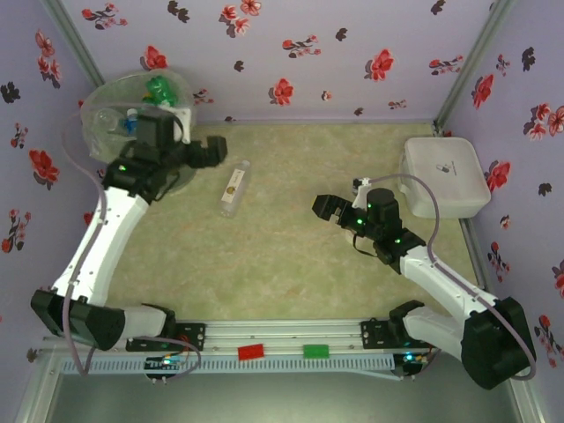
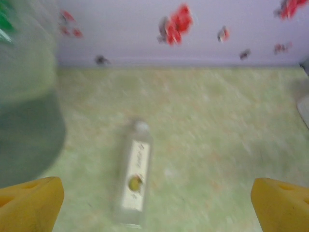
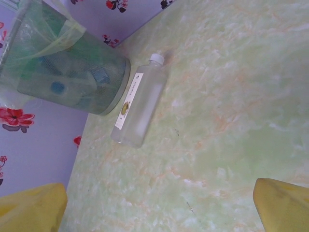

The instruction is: Put the plastic bottles in the bin

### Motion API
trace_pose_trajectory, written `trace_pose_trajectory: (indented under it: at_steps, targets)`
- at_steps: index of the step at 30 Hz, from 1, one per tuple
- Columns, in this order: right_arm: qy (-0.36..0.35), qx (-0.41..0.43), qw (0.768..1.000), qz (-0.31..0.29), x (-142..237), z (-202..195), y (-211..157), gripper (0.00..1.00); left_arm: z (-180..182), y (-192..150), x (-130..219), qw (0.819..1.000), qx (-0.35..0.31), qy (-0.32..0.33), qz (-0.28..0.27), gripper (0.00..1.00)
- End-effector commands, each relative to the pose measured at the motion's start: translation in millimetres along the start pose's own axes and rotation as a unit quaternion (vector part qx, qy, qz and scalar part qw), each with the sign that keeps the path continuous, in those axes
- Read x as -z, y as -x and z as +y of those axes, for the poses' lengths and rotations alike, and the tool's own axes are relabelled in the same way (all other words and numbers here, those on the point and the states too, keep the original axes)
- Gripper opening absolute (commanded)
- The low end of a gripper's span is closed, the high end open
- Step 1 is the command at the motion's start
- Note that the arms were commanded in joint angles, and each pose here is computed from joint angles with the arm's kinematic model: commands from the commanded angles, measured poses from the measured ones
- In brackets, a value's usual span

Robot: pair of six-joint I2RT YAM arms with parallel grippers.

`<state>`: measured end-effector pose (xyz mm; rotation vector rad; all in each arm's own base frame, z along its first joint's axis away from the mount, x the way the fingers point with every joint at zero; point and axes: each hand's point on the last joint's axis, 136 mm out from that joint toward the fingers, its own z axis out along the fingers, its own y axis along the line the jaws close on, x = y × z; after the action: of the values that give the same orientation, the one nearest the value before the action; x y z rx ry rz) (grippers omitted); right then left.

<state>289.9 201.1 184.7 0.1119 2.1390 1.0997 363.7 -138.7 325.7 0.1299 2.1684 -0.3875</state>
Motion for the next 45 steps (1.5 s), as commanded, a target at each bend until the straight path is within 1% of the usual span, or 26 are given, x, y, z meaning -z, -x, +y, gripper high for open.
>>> trace_pose_trajectory:
  at_steps: [1, 3, 5, 8, 12, 17, 23, 26, 30, 35, 36, 37, 40, 42, 45]
  targets:
    - [-0.011, -0.008, 1.000, -0.022, -1, -7, 5, 1.00, -18, -22, -22, 0.999, 0.022, -0.039, -0.006, 1.00]
    - [-0.022, -0.016, 0.999, -0.030, -2, -13, 7, 1.00, -15, -47, -42, 0.999, 0.022, -0.029, 0.026, 1.00]
    - [-0.032, -0.023, 0.999, -0.037, -1, -17, 8, 0.99, -9, -68, -62, 0.998, 0.008, -0.008, 0.058, 1.00]
    - [-0.044, -0.029, 0.997, -0.048, 2, -22, 10, 1.00, 3, -89, -94, 0.995, -0.022, 0.030, 0.097, 1.00]
    - [-0.058, -0.031, 0.996, -0.054, 8, -25, 11, 1.00, 20, -102, -137, 0.984, -0.071, 0.074, 0.142, 1.00]
    - [-0.069, -0.028, 0.995, -0.061, 20, -25, 12, 1.00, 43, -121, -183, 0.966, -0.091, 0.107, 0.216, 1.00]
    - [-0.082, -0.015, 0.994, -0.074, 32, -26, 14, 1.00, 67, -145, -210, 0.953, -0.090, 0.129, 0.260, 1.00]
    - [-0.086, -0.012, 0.993, -0.075, 33, -27, 14, 1.00, 70, -162, -217, 0.946, -0.088, 0.128, 0.283, 1.00]
    - [-0.087, -0.008, 0.994, -0.073, 33, -27, 13, 0.99, 72, -182, -223, 0.941, -0.082, 0.127, 0.301, 0.98]
    - [-0.090, -0.005, 0.993, -0.074, 35, -31, 10, 1.00, 71, -196, -228, 0.937, -0.072, 0.119, 0.319, 0.90]
    - [-0.091, -0.005, 0.993, -0.075, 35, -32, 10, 1.00, 72, -198, -229, 0.937, -0.069, 0.119, 0.320, 0.87]
    - [-0.092, -0.005, 0.993, -0.077, 35, -32, 10, 1.00, 71, -198, -229, 0.938, -0.067, 0.116, 0.320, 0.83]
    - [-0.092, -0.003, 0.993, -0.078, 35, -32, 11, 1.00, 68, -197, -228, 0.939, -0.063, 0.111, 0.319, 0.66]
    - [-0.090, -0.001, 0.993, -0.078, 35, -30, 13, 1.00, 66, -192, -226, 0.941, -0.062, 0.109, 0.315, 0.57]
    - [-0.087, 0.000, 0.993, -0.080, 34, -29, 14, 1.00, 61, -176, -218, 0.946, -0.062, 0.107, 0.299, 0.54]
